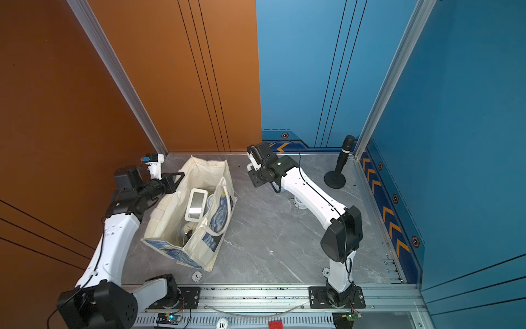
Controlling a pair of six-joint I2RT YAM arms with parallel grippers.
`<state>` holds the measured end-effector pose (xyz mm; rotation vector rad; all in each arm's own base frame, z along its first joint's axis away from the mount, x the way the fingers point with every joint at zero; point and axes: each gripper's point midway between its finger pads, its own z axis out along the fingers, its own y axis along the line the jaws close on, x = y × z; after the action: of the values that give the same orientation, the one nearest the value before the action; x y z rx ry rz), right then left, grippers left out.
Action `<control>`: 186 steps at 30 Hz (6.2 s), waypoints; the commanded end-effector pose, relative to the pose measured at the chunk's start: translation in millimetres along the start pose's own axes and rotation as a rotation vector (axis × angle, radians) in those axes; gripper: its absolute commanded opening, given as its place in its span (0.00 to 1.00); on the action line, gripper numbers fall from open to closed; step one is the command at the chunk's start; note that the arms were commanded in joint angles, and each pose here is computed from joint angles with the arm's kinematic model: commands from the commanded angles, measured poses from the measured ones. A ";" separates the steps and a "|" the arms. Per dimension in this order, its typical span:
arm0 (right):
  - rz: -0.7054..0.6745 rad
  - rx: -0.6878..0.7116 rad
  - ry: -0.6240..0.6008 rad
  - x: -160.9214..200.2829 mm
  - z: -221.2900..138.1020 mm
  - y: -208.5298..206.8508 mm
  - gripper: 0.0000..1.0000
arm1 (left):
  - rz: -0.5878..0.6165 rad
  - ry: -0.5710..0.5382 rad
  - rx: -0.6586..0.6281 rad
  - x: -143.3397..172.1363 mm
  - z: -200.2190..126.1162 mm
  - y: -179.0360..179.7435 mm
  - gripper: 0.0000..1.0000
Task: Put the alarm clock into the canvas bag
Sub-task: Pick up the alarm from the center of the board, then place the alarm at the canvas bag, then pick up the alarm from the center of the board.
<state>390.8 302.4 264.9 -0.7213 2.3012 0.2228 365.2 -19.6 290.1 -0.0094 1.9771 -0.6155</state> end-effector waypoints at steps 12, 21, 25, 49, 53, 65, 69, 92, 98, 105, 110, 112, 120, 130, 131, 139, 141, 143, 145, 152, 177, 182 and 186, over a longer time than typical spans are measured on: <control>-0.143 -0.165 -0.290 -76.4 -98.8 92.3 0.46 | -0.026 -0.021 0.024 -5.3 -0.3 -1.1 0.00; -0.182 -0.272 -0.303 -87.4 -84.5 141.2 0.46 | -0.030 -0.040 -0.019 -7.4 -3.5 2.5 0.00; -0.185 -0.301 -0.292 -89.1 -71.6 153.4 0.46 | -0.018 -0.034 0.001 -5.3 -3.3 -2.0 0.00; -0.172 -0.358 -0.185 -73.6 2.4 180.5 0.46 | 0.086 -0.107 0.066 -14.2 -17.2 -27.3 0.04; -0.176 -0.331 -0.157 -67.3 17.6 176.4 0.46 | 0.087 -0.103 0.086 -13.5 -15.0 -29.3 0.01; -0.163 -0.271 -0.072 -48.1 69.4 159.2 0.47 | 0.104 -0.110 0.076 -13.0 -17.1 -29.3 0.00; -0.153 -0.256 -0.042 -41.4 91.0 151.9 0.47 | 0.104 -0.108 0.086 -13.4 -16.5 -31.2 0.00; -0.191 -0.190 -0.154 -74.3 27.3 133.6 0.81 | 0.089 -0.097 0.093 -12.3 -13.0 -30.5 0.00; -0.157 -0.147 -0.190 -79.4 -14.3 107.2 0.82 | 0.082 -0.092 0.092 -11.7 -11.5 -29.0 0.00; -0.070 -0.042 -0.214 -74.0 -57.9 51.6 0.99 | 0.077 -0.091 0.093 -11.6 -10.4 -27.9 0.00; 0.010 0.042 -0.198 -60.1 -69.2 7.0 1.00 | 0.072 -0.092 0.100 -12.0 -10.1 -28.4 0.00; 0.048 0.075 -0.183 -52.5 -69.5 -10.4 1.00 | 0.074 -0.094 0.100 -12.4 -10.4 -28.9 0.00; 0.309 0.194 -0.070 -1.0 -45.0 -86.5 1.00 | 0.074 -0.095 0.100 -12.7 -11.3 -29.4 0.00; 0.544 0.364 0.154 116.2 5.1 -164.4 1.00 | 0.072 -0.094 0.099 -12.2 -10.3 -28.6 0.00; 0.562 0.391 0.176 126.5 8.9 -170.5 1.00 | 0.072 -0.093 0.098 -12.0 -10.1 -28.1 0.00; 0.844 0.558 0.231 170.7 32.1 -194.8 1.00 | 0.069 -0.090 0.097 -11.6 -9.1 -27.0 0.00; 0.918 0.567 0.240 177.0 40.7 -193.1 1.00 | 0.067 -0.087 0.104 -11.2 -8.4 -27.8 0.00; 0.971 0.553 0.257 182.1 50.6 -188.6 1.00 | 0.066 -0.090 0.100 -11.7 -9.1 -26.9 0.00; 1.001 0.555 0.270 186.7 58.0 -186.1 1.00 | 0.068 -0.090 0.098 -11.3 -9.1 -26.7 0.00; 1.049 0.574 0.321 203.3 76.4 -185.0 1.00 | 0.068 -0.090 0.099 -11.6 -9.4 -27.1 0.00; 1.074 0.597 0.365 221.3 84.9 -187.5 0.85 | 0.069 -0.093 0.099 -12.1 -10.7 -27.8 0.00; 1.076 0.590 0.354 218.8 81.5 -187.0 0.80 | 0.070 -0.094 0.099 -12.4 -10.6 -28.0 0.00; 1.075 0.583 0.326 210.6 73.8 -188.1 0.78 | 0.068 -0.093 0.100 -12.1 -10.2 -28.0 0.00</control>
<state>414.7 83.9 59.5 0.8473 2.6709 -0.1351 355.7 -35.3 306.8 0.0726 1.8805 -0.6491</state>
